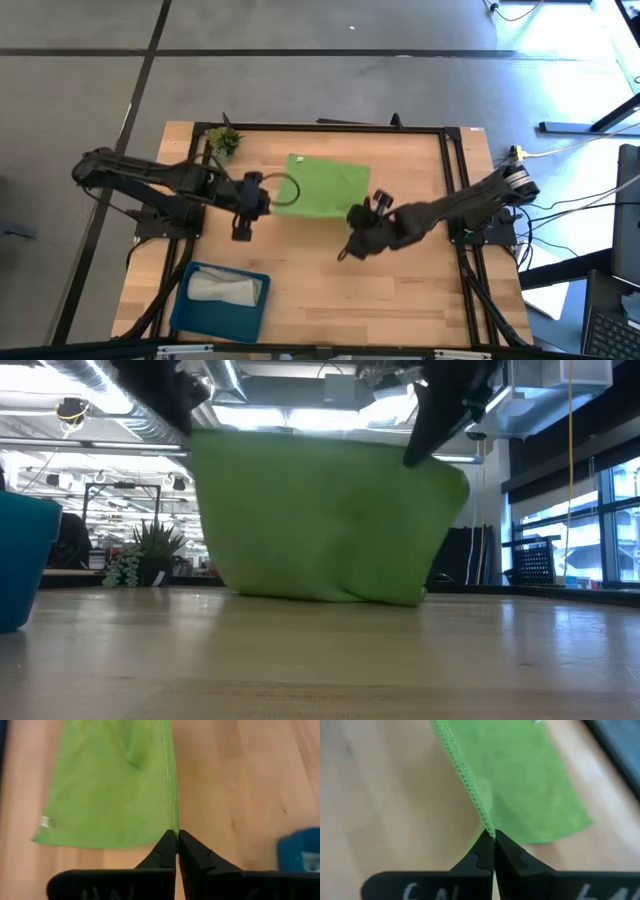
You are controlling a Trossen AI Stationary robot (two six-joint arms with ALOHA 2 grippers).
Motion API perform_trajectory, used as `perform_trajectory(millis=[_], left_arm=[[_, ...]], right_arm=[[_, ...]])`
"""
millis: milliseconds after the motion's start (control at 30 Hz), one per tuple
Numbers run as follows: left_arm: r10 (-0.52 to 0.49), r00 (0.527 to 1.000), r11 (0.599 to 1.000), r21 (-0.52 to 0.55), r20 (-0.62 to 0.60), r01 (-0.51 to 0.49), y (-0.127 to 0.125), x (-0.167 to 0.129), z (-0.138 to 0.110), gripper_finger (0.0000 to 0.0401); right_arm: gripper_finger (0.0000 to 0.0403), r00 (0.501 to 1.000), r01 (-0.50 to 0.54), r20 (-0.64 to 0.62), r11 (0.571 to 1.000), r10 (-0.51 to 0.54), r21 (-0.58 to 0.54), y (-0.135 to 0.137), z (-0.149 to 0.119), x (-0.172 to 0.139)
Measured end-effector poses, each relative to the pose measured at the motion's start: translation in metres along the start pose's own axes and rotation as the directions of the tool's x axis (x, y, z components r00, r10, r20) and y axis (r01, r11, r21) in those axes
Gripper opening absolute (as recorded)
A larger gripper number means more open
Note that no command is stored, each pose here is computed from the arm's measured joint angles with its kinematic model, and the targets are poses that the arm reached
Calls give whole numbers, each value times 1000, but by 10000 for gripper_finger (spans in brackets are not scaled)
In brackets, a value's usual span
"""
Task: Fold microfiber towels
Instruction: Fold the green microfiber cloth
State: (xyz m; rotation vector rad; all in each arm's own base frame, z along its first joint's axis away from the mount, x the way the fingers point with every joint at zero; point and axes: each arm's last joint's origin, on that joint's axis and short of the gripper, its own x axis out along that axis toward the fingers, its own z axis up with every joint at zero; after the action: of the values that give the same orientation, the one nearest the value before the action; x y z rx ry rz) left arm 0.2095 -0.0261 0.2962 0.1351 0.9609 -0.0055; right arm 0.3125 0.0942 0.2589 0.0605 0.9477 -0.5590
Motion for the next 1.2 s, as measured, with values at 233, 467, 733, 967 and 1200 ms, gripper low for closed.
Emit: perform_trajectory(millis=[233,467,733,967,1200], left_arm=[[-74,994,997,-25,-77,72,-34,17,-23,0],[-117,982,992,-61,-150,109,-57,26,-45,0],[-170,985,985,-33,20,170,-71,34,-38,0],[-120,989,990,80,86,114,-86,52,-34,0],[-52,991,992,119,120,38,-89,75,-25,0]], right_arm=[[3,997,-72,-41,997,72,13,38,-22,6],[3,982,-175,-74,984,172,-24,66,-38,8],[3,981,-180,-70,984,178,-16,68,-38,13],[3,982,-172,-75,985,172,-2,65,-34,17],[3,982,-171,-77,985,171,1,63,-32,18]])
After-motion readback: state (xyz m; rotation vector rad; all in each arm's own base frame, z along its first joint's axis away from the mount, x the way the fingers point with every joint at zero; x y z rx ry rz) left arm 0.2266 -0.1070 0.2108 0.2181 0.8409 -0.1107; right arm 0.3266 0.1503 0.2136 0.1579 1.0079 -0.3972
